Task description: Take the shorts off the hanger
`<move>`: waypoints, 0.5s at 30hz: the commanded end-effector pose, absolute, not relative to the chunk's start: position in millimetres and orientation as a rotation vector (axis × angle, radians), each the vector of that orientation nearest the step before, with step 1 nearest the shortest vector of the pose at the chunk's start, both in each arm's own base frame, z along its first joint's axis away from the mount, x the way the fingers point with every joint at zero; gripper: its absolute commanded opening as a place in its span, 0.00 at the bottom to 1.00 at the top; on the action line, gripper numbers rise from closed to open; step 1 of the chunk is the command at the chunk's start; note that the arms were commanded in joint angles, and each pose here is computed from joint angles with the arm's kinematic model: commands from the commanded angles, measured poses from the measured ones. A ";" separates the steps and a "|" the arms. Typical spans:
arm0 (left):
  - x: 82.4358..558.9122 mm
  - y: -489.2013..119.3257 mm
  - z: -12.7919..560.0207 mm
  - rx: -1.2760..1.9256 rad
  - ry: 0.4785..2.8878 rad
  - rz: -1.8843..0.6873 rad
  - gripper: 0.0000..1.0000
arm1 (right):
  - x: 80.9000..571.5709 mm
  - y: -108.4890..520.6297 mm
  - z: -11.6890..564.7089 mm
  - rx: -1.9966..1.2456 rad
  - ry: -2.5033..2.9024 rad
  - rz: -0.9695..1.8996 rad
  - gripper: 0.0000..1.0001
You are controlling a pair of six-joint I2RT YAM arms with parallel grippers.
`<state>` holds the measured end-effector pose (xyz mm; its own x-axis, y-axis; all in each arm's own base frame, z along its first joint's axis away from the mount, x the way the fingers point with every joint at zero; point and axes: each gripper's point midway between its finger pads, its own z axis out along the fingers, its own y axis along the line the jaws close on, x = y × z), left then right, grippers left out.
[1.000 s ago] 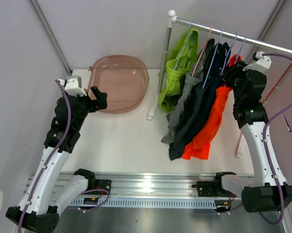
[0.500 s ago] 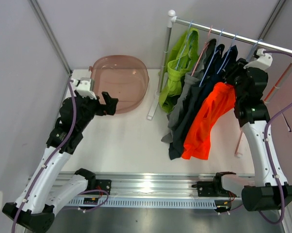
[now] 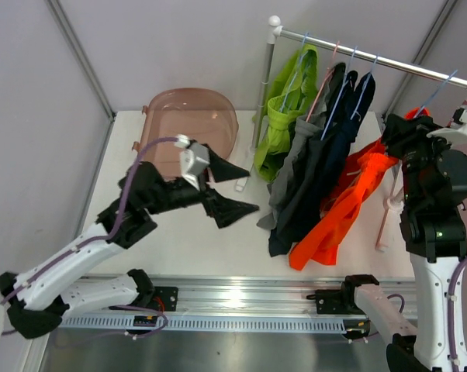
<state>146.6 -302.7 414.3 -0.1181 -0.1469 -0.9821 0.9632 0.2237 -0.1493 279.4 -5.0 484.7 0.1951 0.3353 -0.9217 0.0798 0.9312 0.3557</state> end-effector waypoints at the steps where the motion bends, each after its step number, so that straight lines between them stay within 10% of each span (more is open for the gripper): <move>1: 119.2 -357.5 410.6 1.006 1.210 -1.280 0.99 | 269.5 8.6 500.6 0.335 1.342 0.281 0.00; 15: 115.6 -497.5 381.8 1.097 1.282 -1.259 0.99 | 260.6 22.3 471.1 0.322 1.403 0.362 0.00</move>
